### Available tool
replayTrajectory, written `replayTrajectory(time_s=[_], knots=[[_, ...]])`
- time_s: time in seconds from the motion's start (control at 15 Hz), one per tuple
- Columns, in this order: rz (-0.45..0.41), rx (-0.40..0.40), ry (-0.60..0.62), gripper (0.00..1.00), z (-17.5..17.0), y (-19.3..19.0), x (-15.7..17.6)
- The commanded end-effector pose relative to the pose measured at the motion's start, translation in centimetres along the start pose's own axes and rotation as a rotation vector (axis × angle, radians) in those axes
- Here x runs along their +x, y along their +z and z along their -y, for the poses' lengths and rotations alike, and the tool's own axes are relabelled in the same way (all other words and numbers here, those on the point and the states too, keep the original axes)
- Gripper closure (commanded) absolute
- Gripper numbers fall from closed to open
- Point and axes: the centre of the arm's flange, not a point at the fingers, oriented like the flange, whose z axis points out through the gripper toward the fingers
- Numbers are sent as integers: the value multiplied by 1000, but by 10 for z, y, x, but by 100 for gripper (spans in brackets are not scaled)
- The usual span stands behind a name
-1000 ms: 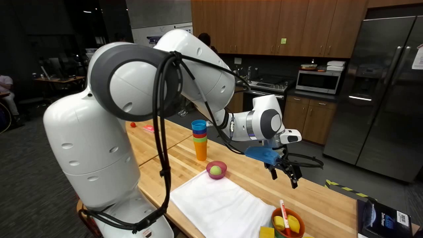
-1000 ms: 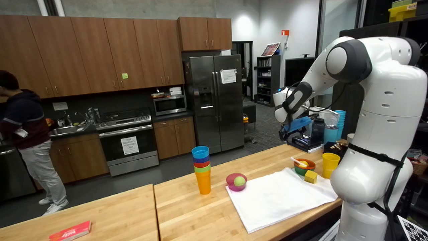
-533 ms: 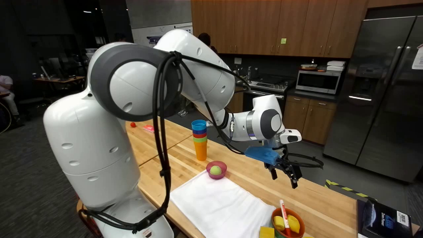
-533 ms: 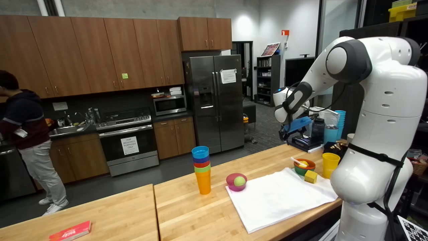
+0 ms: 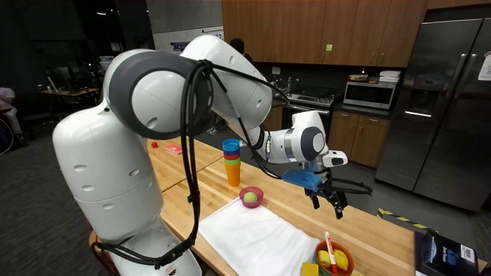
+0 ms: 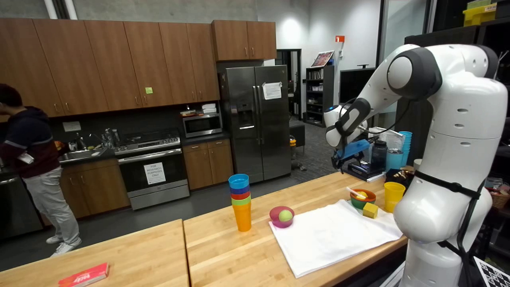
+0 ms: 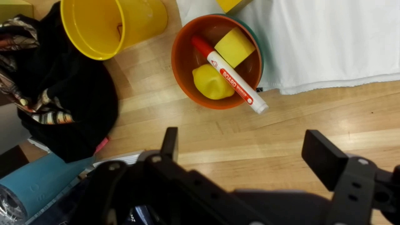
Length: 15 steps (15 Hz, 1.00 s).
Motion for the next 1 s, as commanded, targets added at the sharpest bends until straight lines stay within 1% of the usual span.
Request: replayTrajectory(time_s=[0.0, 0.13, 0.4, 0.53, 0.67, 0.73, 0.93], knots=[[62, -24, 75, 0, -4, 4, 2], [105, -46, 114, 0, -7, 11, -2], [234, -93, 166, 0, -16, 25, -20], [292, -100, 166, 0, -22, 30, -28], [303, -118, 152, 0, -25, 33, -42], [288, -134, 136, 0, -29, 36, -47], [275, -141, 102, 0, -37, 46, -56]])
